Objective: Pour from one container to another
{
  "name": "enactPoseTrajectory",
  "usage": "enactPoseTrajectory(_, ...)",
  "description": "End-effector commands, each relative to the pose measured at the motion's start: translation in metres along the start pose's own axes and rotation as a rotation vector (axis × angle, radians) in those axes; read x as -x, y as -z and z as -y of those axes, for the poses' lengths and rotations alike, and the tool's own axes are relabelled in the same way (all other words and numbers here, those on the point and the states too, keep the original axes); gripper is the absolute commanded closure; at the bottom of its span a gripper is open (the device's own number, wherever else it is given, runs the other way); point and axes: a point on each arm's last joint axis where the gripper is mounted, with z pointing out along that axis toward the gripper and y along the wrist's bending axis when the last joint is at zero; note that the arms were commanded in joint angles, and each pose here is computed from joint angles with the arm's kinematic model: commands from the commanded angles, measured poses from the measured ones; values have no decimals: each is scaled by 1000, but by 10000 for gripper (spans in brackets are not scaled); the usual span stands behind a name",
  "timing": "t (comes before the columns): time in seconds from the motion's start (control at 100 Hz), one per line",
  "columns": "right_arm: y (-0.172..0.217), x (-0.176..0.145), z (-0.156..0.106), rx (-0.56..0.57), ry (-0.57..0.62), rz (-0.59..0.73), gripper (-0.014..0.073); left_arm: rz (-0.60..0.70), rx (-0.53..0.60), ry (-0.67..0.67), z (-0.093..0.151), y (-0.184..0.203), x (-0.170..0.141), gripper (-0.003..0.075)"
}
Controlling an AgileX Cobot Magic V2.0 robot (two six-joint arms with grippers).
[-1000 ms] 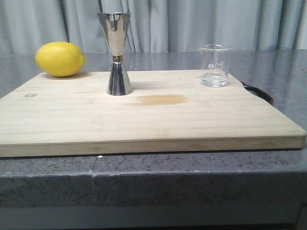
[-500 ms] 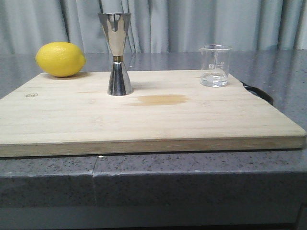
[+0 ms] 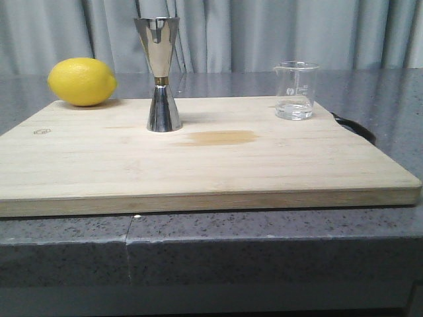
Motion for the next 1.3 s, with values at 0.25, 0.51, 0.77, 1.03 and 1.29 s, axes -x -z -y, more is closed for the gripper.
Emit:
enactPoseTrajectory(0.25, 5, 13, 0, 4, 6, 95, 670, 98, 8, 0, 0, 1, -1, 739)
enactPoseTrajectory(0.51, 5, 13, 0, 4, 6, 95, 670, 98, 8, 0, 0, 1, -1, 739)
enactPoseTrajectory(0.77, 5, 13, 0, 4, 6, 95, 670, 98, 8, 0, 0, 1, -1, 739)
enactPoseTrajectory(1.03, 16, -13, 6, -25, -126, 400, 670, 98, 8, 0, 0, 1, -1, 739)
enactPoseTrajectory(1.29, -9, -79, 4, -68, -232, 736, 670, 98, 8, 0, 0, 1, -1, 739)
